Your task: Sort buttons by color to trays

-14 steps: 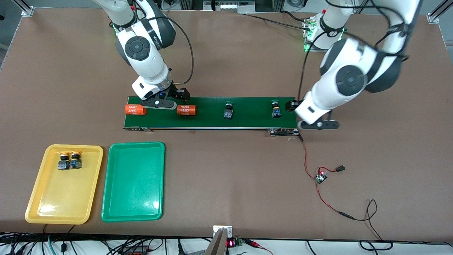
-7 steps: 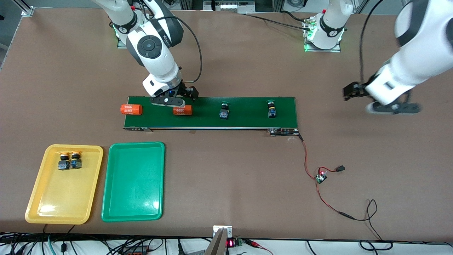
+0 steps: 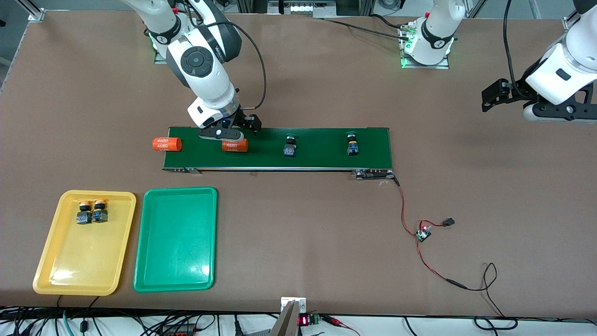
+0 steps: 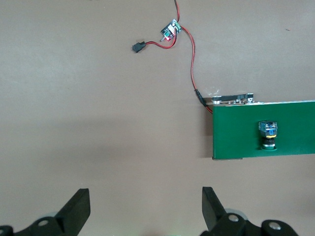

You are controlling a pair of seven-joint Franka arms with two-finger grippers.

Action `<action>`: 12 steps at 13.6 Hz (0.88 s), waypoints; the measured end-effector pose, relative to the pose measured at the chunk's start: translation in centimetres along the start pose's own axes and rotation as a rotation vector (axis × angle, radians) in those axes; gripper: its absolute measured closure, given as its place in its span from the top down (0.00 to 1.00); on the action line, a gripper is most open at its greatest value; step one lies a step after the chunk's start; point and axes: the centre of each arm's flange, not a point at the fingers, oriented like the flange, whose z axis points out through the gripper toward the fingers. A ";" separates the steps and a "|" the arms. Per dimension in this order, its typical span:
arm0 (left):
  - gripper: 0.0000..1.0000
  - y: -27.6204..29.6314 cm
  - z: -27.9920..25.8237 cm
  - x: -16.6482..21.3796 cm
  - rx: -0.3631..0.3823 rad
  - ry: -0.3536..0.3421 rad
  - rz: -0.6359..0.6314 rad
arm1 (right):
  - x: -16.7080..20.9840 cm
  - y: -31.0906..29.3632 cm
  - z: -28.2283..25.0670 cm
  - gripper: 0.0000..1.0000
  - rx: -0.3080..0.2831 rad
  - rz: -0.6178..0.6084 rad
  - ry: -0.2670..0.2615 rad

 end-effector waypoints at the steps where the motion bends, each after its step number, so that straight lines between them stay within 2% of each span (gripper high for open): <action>1: 1.00 0.0 0.0 0.0 0.000 0.000 0.004 | 0.1 0.1 0.0 1.00 0.000 0.002 0.000; 5: 1.00 0.2 0.0 0.0 0.000 -0.003 0.010 | 0.1 -0.2 -0.1 1.00 0.009 0.042 0.007; 8: 1.00 0.2 0.0 -0.1 0.001 -0.004 0.010 | -0.7 -2.6 0.3 1.00 0.027 0.069 0.009; 12: 1.00 0.3 0.0 -0.1 0.001 -0.004 0.013 | -1.2 -5.1 2.1 1.00 -0.006 0.057 0.032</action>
